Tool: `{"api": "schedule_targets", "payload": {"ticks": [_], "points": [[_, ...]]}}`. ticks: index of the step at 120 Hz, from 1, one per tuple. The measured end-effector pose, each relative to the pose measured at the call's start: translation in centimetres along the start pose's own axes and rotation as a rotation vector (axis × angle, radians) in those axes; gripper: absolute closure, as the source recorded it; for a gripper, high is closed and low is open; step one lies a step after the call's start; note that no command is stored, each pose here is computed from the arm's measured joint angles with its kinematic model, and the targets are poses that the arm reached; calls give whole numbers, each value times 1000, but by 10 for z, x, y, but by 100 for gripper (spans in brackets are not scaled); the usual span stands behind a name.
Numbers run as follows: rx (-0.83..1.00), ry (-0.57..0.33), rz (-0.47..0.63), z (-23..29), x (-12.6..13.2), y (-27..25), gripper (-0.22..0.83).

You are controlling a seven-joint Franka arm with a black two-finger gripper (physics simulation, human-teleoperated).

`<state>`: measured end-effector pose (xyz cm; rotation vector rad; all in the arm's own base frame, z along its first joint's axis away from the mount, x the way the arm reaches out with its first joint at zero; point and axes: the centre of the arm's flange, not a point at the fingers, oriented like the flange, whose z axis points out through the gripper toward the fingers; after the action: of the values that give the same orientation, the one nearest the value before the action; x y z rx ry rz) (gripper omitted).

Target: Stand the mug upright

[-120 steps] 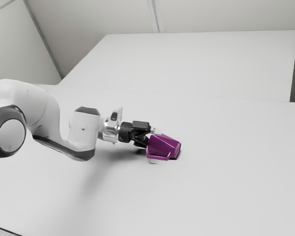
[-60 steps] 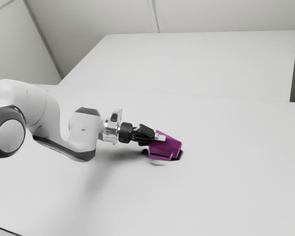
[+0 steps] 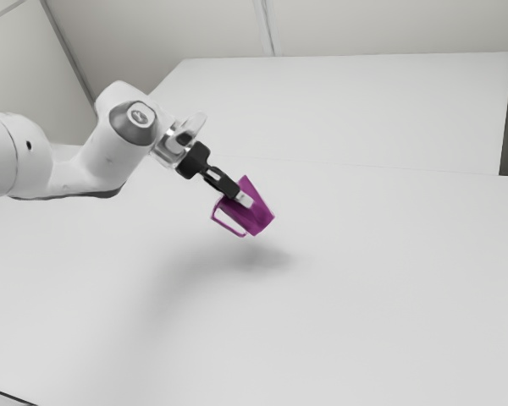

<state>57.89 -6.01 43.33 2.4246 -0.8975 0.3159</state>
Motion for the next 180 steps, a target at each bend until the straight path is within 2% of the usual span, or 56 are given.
{"api": "schedule_targets", "payload": {"ticks": [8, 16, 26, 35, 48, 99, 103, 118, 127, 138, 152, 165, 180], "points": [[118, -145, 54, -10, 2, 18, 78], [204, -249, 54, -12, -13, 37, 78], [292, -325, 21, -1, -52, 65, 78], [361, -351, 3, 20, -77, 94, 78], [445, -342, -42, 49, -102, 122, 78], [575, -164, -356, 78, -129, 132, 78], [577, -154, -377, 78, -129, 132, 72], [580, -123, -438, 80, -128, 134, 44], [583, -107, -471, 79, -127, 134, 31], [585, -92, -505, 79, -127, 134, 20], [588, -72, -534, 76, -122, 135, 12], [584, -5, -550, 18, -64, 143, 7], [579, 51, -568, -88, 9, 155, 4]]}}
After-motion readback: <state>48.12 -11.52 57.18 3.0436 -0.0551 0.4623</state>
